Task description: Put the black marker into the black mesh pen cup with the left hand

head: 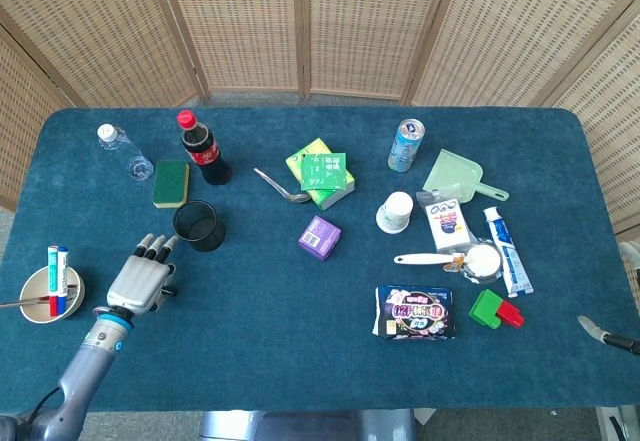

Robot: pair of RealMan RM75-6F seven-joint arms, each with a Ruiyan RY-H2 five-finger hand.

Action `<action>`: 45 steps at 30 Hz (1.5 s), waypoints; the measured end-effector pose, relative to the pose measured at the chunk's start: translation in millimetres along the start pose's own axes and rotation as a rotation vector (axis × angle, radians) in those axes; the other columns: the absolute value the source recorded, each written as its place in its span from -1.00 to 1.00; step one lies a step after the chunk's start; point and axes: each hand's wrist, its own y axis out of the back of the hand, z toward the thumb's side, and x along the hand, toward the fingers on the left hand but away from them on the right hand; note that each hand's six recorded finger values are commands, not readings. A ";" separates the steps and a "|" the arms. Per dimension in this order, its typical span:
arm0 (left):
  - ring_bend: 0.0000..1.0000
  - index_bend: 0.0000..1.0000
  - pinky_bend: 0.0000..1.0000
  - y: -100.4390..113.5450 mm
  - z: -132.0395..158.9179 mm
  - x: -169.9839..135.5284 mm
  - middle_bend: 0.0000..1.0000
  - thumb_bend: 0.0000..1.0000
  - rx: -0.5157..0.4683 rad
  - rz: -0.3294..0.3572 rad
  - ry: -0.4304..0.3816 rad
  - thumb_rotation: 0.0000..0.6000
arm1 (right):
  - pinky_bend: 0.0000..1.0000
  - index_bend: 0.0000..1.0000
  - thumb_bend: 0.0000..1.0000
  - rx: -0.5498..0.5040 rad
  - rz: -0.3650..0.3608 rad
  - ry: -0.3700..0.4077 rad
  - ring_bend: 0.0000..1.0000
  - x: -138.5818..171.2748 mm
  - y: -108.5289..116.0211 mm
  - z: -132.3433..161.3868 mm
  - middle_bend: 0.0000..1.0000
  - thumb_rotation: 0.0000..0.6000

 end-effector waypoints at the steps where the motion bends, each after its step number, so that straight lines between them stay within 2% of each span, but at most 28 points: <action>1: -1.00 0.08 -1.00 3.8 -1.0 -1.3 -1.00 -0.25 -0.017 0.009 -0.002 1.00 | -1.00 -0.85 -1.00 0.001 0.001 0.000 -1.00 0.0 -0.2 0.0 -1.00 1.00; 10: -1.00 0.11 -1.00 47.8 -9.9 -20.4 -1.00 -0.25 -0.191 0.126 -0.045 1.00 | -1.00 -0.85 -1.00 0.011 0.008 0.002 -1.00 0.1 -2.4 0.6 -1.00 1.00; 20: -1.00 0.11 -1.00 99.1 -34.0 -44.6 -1.00 -0.25 -0.452 0.283 -0.121 1.00 | -1.00 -0.85 -1.00 0.017 0.010 -0.001 -1.00 -0.1 -4.2 1.1 -1.00 1.00; 29: -1.00 0.10 -1.00 146.1 -58.5 -45.9 -1.00 -0.25 -0.609 0.406 -0.158 1.00 | -1.00 -0.85 -1.00 0.024 0.012 -0.007 -1.00 -0.9 -5.5 -0.1 -1.00 1.00; 36: -1.00 0.10 -1.00 157.2 -73.0 -25.4 -1.00 -0.25 -0.656 0.412 -0.127 1.00 | -1.00 -0.85 -1.00 0.035 0.019 -0.010 -1.00 -1.6 -8.9 -0.1 -1.00 1.00; 45: -1.00 0.10 -1.00 149.4 -59.6 3.3 -1.00 -0.25 -0.704 0.368 -0.141 1.00 | -1.00 -0.85 -1.00 0.041 0.020 -0.019 -1.00 -2.8 -10.6 -1.5 -1.00 1.00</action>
